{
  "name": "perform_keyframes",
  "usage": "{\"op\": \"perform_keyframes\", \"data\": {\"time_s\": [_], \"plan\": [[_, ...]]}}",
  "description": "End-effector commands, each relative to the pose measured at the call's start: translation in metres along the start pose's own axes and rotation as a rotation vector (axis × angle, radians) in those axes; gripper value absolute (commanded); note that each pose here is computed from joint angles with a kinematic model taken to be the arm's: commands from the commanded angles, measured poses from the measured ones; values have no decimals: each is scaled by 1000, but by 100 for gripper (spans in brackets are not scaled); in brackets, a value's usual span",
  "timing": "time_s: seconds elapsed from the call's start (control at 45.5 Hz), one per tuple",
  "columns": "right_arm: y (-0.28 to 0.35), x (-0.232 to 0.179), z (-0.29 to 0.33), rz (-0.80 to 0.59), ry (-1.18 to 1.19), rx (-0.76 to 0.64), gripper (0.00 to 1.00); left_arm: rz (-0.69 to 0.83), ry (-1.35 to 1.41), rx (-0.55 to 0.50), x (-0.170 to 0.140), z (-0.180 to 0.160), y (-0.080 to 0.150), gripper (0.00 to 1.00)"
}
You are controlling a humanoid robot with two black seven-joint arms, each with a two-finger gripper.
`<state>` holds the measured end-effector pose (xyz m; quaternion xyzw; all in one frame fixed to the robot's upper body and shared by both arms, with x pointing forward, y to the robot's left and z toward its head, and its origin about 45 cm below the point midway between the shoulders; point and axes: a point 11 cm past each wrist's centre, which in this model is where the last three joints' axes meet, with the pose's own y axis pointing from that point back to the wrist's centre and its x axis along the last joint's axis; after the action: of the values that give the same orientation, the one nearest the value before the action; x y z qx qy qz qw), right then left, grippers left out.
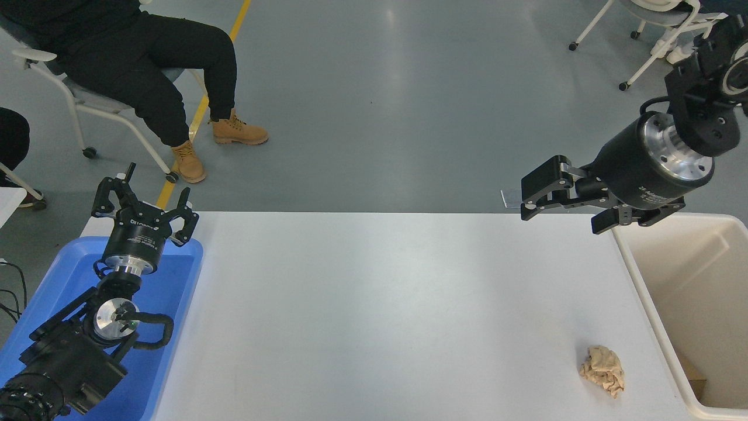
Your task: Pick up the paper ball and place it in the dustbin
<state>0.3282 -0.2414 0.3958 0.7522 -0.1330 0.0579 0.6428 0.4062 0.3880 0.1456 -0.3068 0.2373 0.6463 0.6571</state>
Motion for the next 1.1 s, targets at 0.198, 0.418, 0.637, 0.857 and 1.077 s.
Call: {"op": "perform_keyframes", "data": {"time_s": [0.198, 0.418, 0.637, 0.857, 1.077], "plan": [[-1, 0, -1, -3, 5, -5, 100, 0, 0, 0, 0, 0, 0, 99], [-1, 0, -3, -1, 12, -9, 100, 0, 0, 0, 0, 0, 0, 99], [-1, 1, -2, 1, 8, -8, 100, 0, 0, 0, 0, 0, 0, 99], [-3, 2, -1, 0, 4, -10, 100, 0, 0, 0, 0, 0, 0, 99], [-12, 0, 6, -20, -11, -22, 100, 0, 0, 0, 0, 0, 0, 99]]}}
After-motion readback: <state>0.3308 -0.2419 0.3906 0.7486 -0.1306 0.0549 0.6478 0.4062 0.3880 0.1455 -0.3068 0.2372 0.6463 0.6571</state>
